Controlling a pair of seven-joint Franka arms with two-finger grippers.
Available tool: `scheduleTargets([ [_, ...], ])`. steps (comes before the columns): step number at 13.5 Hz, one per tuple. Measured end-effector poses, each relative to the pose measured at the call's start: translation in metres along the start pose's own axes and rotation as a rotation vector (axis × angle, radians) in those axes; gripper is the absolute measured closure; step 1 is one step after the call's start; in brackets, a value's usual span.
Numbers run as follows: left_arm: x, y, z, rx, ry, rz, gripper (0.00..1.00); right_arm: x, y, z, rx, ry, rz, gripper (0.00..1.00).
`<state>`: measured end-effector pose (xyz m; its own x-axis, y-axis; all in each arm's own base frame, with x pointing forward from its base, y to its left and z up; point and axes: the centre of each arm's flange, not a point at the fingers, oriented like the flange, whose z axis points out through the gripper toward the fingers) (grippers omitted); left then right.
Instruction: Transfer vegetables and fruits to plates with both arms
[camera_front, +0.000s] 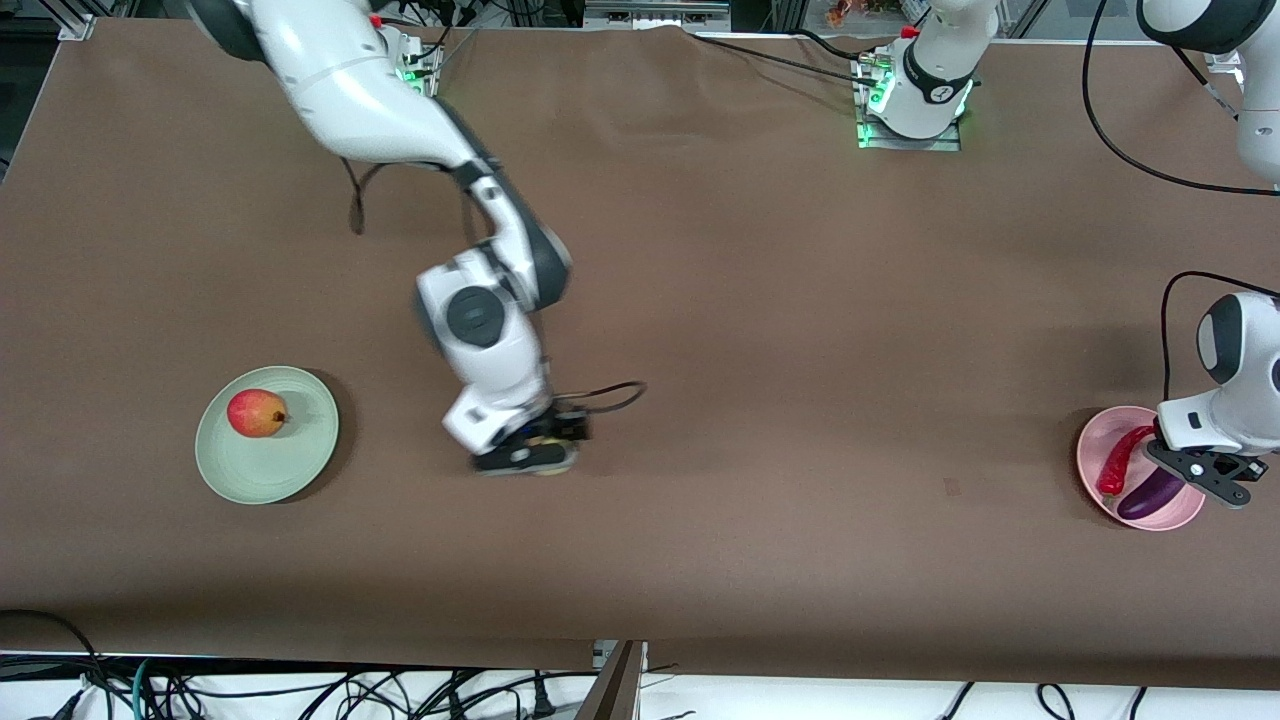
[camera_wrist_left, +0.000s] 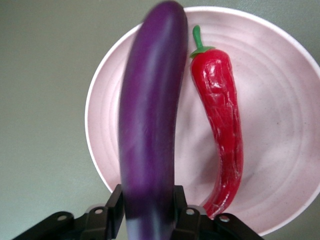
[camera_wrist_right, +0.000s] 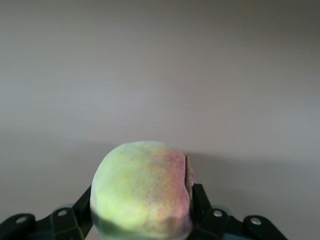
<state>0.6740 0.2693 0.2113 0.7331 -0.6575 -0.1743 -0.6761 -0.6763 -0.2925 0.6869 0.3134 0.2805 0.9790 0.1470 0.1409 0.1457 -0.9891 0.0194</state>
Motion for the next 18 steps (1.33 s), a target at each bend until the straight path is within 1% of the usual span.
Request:
scheduleTargets([
  [1, 0.001, -0.001, -0.002, 0.003, 0.003, -0.001, 0.4, 0.006, 0.047, -0.008, -0.025, -0.058, -0.041, 0.22],
  [2, 0.002, -0.003, -0.004, 0.008, 0.007, -0.002, 0.29, 0.009, 0.094, -0.014, -0.037, -0.108, -0.086, 0.22],
  [3, 0.003, -0.005, -0.007, 0.012, 0.011, -0.003, 0.2, 0.01, 0.139, -0.016, -0.041, -0.147, -0.122, 0.22],
  [4, 0.006, -0.006, -0.011, 0.017, 0.019, -0.003, 0.09, 0.009, 0.184, -0.015, -0.039, -0.18, -0.152, 0.22],
  [5, 0.011, -0.008, -0.018, 0.019, 0.031, -0.006, 0.0, 0.006, 0.225, -0.011, -0.033, -0.207, -0.172, 0.22],
  [6, 0.017, -0.007, -0.029, 0.003, 0.037, -0.016, 0.0, -0.001, 0.26, -0.005, -0.025, -0.231, -0.182, 0.22],
  [8, 0.027, -0.004, -0.061, -0.082, 0.042, -0.06, 0.0, -0.016, 0.303, 0.012, -0.009, -0.273, -0.192, 0.22],
  [11, 0.039, 0.007, -0.13, -0.2, 0.036, -0.103, 0.0, -0.035, 0.323, 0.037, 0.007, -0.327, -0.185, 0.22],
  [13, 0.048, 0.02, -0.179, -0.251, 0.01, -0.155, 0.0, -0.038, 0.326, 0.048, 0.011, -0.339, -0.183, 0.22],
  [16, 0.077, 0.06, -0.258, -0.284, -0.044, -0.277, 0.0, -0.04, 0.324, 0.058, 0.015, -0.342, -0.184, 0.22],
  [18, 0.092, 0.084, -0.314, -0.296, -0.074, -0.355, 0.0, -0.037, 0.325, 0.055, 0.013, -0.328, -0.183, 0.05],
])
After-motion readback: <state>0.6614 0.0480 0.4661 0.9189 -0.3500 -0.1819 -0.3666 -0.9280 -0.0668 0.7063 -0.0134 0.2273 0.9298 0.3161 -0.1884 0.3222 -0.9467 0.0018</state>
